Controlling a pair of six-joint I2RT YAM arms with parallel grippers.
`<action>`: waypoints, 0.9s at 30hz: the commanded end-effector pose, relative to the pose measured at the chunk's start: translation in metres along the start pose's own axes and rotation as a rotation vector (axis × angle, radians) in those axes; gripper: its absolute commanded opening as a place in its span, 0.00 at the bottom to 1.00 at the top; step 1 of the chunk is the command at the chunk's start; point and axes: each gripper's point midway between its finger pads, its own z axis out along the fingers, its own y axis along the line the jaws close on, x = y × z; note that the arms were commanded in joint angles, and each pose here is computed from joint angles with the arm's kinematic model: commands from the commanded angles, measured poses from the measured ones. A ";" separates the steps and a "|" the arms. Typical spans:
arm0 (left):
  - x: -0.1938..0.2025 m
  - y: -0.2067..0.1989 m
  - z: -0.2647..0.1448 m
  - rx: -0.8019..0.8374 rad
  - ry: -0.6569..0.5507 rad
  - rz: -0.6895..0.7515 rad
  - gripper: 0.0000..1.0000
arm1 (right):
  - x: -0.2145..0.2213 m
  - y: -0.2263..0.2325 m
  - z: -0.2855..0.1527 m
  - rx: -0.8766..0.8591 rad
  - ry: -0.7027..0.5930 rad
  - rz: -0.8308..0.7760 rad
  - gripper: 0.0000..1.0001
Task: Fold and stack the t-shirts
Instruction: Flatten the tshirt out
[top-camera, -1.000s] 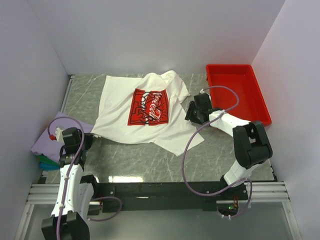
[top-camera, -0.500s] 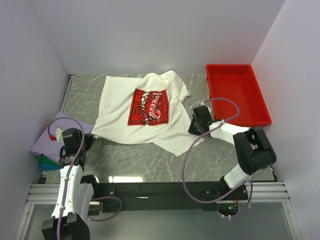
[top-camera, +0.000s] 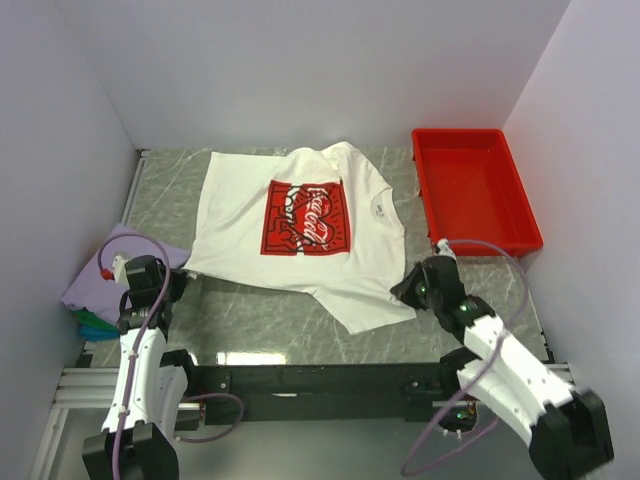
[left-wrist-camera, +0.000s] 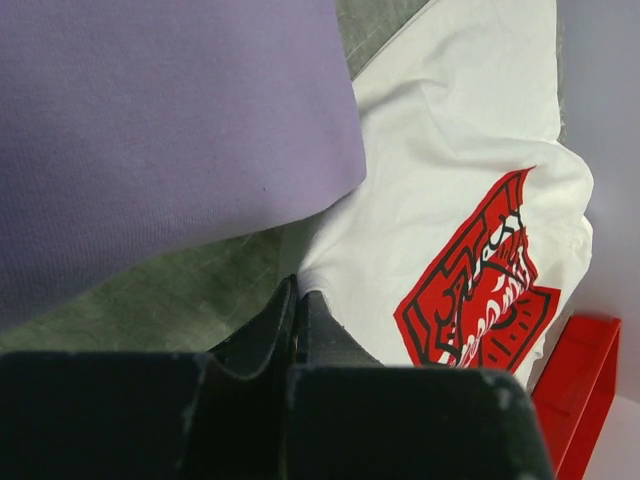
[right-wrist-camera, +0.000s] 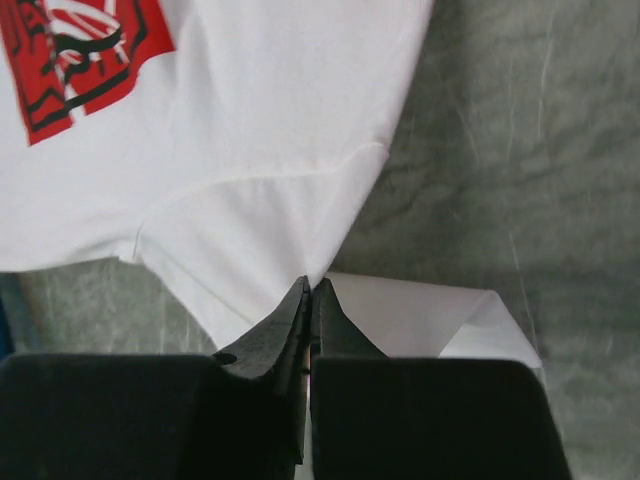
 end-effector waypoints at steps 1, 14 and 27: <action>-0.008 -0.015 -0.003 0.042 -0.017 0.014 0.01 | 0.022 -0.009 -0.023 -0.017 0.035 0.077 0.00; 0.015 0.004 -0.011 0.033 0.036 0.014 0.01 | 0.011 -0.018 -0.078 -0.001 -0.073 0.135 0.00; 0.024 -0.010 -0.027 0.060 0.078 0.036 0.01 | -0.029 -0.003 -0.119 0.004 -0.194 0.112 0.00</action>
